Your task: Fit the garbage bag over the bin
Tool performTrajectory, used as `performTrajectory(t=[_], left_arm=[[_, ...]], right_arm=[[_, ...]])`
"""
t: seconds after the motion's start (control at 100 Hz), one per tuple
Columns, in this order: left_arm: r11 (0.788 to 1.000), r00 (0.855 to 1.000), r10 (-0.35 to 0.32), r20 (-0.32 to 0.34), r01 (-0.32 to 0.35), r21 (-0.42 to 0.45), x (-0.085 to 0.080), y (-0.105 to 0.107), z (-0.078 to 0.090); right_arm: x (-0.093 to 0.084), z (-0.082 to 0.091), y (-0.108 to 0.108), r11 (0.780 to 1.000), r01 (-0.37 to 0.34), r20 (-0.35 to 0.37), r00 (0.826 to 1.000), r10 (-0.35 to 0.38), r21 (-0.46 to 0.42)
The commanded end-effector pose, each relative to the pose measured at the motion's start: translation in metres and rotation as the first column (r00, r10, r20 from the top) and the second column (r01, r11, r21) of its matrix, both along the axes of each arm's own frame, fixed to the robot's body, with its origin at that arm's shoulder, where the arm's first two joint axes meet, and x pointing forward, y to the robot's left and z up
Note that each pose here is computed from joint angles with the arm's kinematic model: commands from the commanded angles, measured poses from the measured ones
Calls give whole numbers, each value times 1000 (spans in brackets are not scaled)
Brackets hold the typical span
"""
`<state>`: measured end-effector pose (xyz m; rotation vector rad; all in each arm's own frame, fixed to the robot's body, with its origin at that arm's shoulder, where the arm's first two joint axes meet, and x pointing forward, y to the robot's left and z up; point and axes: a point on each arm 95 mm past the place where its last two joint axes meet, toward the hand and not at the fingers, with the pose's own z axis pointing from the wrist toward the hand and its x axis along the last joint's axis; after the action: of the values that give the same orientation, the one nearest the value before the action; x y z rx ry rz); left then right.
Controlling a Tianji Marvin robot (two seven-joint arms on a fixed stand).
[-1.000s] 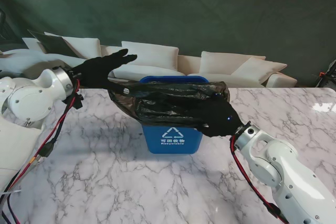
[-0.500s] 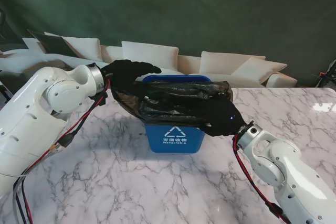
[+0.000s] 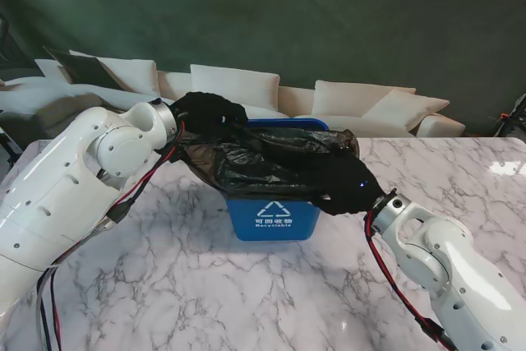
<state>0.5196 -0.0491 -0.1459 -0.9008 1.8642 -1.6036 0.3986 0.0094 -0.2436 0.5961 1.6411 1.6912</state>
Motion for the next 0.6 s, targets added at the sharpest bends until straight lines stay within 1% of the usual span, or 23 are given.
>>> performTrajectory(t=[0.0,0.11,0.21,0.35,0.48,0.59], left_arm=[[1000,1000,17,9,-17,-25,4,-3,3],[996,998,54,21,-53,-68,6,-2,8],[995,996,76,49,-73,-69,10,2,14],[987,991,130,37,-125,-103,19,5,17],[978,984,179,3,-177,-106,34,3,11],[968,973,229,-36,-231,-92,46,1,-1]], right_arm=[[-3,-5,0,1000,-13,-23,1000,13,-15],[-6,-4,2,999,-30,-27,999,29,-16],[-8,-4,4,999,-40,-29,999,39,-15],[-11,-4,7,998,-52,-34,998,52,-17],[-12,-3,10,998,-68,-33,997,67,-14],[-12,-3,13,997,-80,-36,996,80,-14]])
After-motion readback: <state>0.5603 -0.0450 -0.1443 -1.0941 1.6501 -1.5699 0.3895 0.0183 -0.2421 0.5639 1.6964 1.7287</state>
